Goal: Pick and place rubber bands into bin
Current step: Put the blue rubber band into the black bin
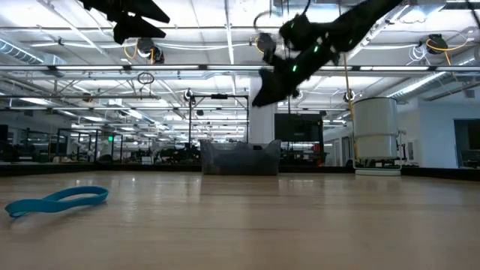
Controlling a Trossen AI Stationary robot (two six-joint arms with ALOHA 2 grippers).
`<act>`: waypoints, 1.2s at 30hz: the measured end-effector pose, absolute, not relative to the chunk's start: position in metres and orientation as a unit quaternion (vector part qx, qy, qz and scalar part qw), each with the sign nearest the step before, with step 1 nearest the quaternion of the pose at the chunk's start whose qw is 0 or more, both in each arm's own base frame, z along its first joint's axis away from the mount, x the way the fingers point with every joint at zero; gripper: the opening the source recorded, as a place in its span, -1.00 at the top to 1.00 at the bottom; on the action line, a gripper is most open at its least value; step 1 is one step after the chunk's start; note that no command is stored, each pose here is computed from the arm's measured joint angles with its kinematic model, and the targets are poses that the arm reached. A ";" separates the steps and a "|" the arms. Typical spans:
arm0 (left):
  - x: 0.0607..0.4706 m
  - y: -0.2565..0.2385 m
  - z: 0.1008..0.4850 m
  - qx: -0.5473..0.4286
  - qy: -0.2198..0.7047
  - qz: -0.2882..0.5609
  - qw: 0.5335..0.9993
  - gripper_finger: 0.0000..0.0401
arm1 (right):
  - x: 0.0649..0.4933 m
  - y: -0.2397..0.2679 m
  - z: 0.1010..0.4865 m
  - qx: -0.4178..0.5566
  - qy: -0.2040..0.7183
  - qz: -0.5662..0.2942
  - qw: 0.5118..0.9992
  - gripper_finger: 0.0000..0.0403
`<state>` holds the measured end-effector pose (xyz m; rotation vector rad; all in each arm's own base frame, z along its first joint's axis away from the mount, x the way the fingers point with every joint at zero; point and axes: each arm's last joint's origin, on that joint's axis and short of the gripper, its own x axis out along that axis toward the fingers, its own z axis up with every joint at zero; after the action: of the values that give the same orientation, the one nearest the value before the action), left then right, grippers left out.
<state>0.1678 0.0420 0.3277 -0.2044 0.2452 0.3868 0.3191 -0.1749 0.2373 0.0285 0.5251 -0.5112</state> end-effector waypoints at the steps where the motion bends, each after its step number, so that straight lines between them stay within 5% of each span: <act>1: 0.168 0.042 0.328 -0.105 0.121 0.190 0.969 -0.15 | 0.315 -0.170 0.249 0.010 0.246 -0.248 0.937 0.30; 10: 0.169 0.040 0.328 -0.111 0.121 0.160 0.973 -0.15 | 0.262 -0.103 0.330 -0.032 0.180 -0.194 0.964 0.30; 20: 0.192 0.025 0.338 0.021 0.085 0.001 0.996 -0.07 | 0.201 -0.065 0.335 -0.031 0.109 -0.172 0.979 0.30; 36: 0.283 -0.035 0.287 0.029 0.444 -0.120 0.887 0.31 | 0.192 -0.062 0.302 0.006 0.091 -0.178 0.980 0.30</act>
<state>0.2829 -0.0350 0.2873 0.0608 0.9231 -0.2500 0.1920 -0.0622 0.3016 0.0113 0.1825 -0.3581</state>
